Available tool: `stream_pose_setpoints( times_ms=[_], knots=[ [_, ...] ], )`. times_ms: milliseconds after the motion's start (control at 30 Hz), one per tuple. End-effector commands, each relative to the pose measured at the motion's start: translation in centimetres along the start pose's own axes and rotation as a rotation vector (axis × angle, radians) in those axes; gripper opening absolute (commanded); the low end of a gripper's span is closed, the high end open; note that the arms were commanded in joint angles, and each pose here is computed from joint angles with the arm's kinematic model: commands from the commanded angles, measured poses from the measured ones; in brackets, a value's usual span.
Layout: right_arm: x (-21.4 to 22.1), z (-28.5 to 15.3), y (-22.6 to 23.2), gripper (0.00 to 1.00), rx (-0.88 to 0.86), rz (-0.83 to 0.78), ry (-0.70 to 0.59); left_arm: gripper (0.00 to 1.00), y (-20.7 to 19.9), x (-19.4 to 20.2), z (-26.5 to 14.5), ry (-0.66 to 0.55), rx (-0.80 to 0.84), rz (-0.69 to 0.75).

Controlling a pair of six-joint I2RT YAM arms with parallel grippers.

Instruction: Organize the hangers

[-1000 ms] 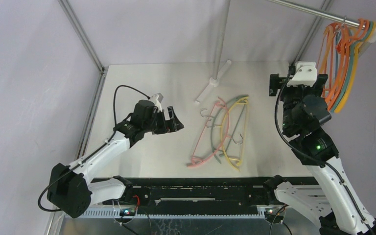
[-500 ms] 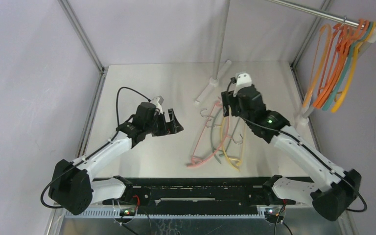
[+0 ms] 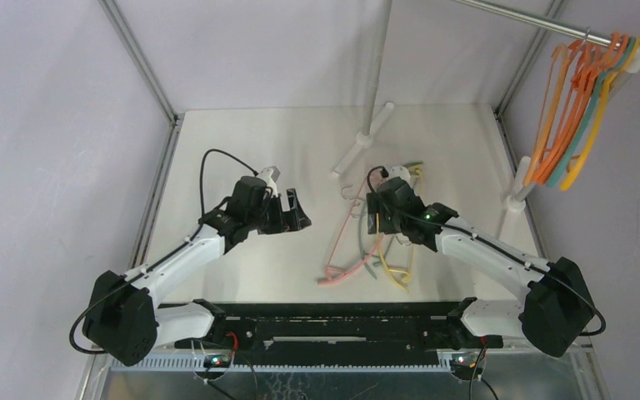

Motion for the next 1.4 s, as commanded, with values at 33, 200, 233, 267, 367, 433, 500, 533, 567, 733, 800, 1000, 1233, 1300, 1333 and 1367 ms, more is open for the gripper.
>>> stream_pose_setpoints(
  times_ms=[33,200,233,267,367,433,500,533,567,733,800,1000,1233,1300,1333,1367],
  knots=[
    [2.0,0.4,0.1,0.75,-0.006,0.139,0.027,0.96,-0.9,0.2,-0.3,-0.002,0.012,0.124],
    [2.0,2.9,-1.2,0.75,0.008,0.194,0.061,0.95,-2.7,1.3,-0.1,0.024,0.052,0.230],
    [1.8,3.5,-1.5,0.75,0.007,0.201,0.051,0.95,-3.1,1.6,-0.1,0.027,0.057,0.245],
    [1.6,4.1,-1.9,0.74,0.007,0.211,0.051,0.95,-3.4,1.7,-0.1,0.030,0.063,0.256],
    [1.1,5.6,-2.9,0.72,0.003,0.237,0.062,0.95,-4.1,2.3,0.2,0.049,0.075,0.274],
    [0.9,6.5,-3.5,0.72,0.006,0.244,0.069,0.95,-4.5,2.7,0.3,0.057,0.082,0.291],
    [0.7,7.3,-4.0,0.70,0.005,0.248,0.073,0.95,-4.8,3.0,0.2,0.058,0.091,0.315],
    [0.6,7.8,-4.1,0.68,-0.001,0.253,0.075,0.95,-5.0,3.1,0.2,0.057,0.094,0.323],
    [0.6,8.2,-4.3,0.67,-0.008,0.255,0.078,0.95,-5.1,3.2,0.1,0.057,0.096,0.330],
    [0.6,9.9,-4.4,0.61,-0.023,0.252,0.105,0.94,-5.7,3.5,0.1,0.059,0.109,0.369],
    [0.7,10.3,-4.5,0.58,-0.028,0.255,0.110,0.94,-6.1,3.7,0.1,0.063,0.114,0.402],
    [1.1,10.8,-4.6,0.43,-0.043,0.240,0.129,0.94,-8.0,4.5,0.5,0.093,0.133,0.487],
    [-0.2,9.3,-5.0,0.21,-0.049,0.237,0.075,0.96,-10.1,5.2,0.7,0.132,0.205,0.572],
    [-1.2,8.5,-5.2,0.18,-0.042,0.238,0.042,0.97,-10.5,5.5,0.7,0.147,0.220,0.590],
    [-1.6,8.1,-5.2,0.17,-0.041,0.238,0.029,0.97,-10.7,5.7,0.7,0.151,0.227,0.599],
    [-2.0,7.8,-5.3,0.16,-0.038,0.238,0.016,0.97,-10.9,5.9,0.7,0.153,0.232,0.606]
  ],
)
Point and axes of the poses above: each gripper's point midway between its finger pads, its own z axis out along the fingers, its own y axis along the line the jaws close on, x = y × z, the point moved 10 cm from there along -z, back along the fingers, and after that the axes turned 14 degrees about -z, right-handed, at the moved point
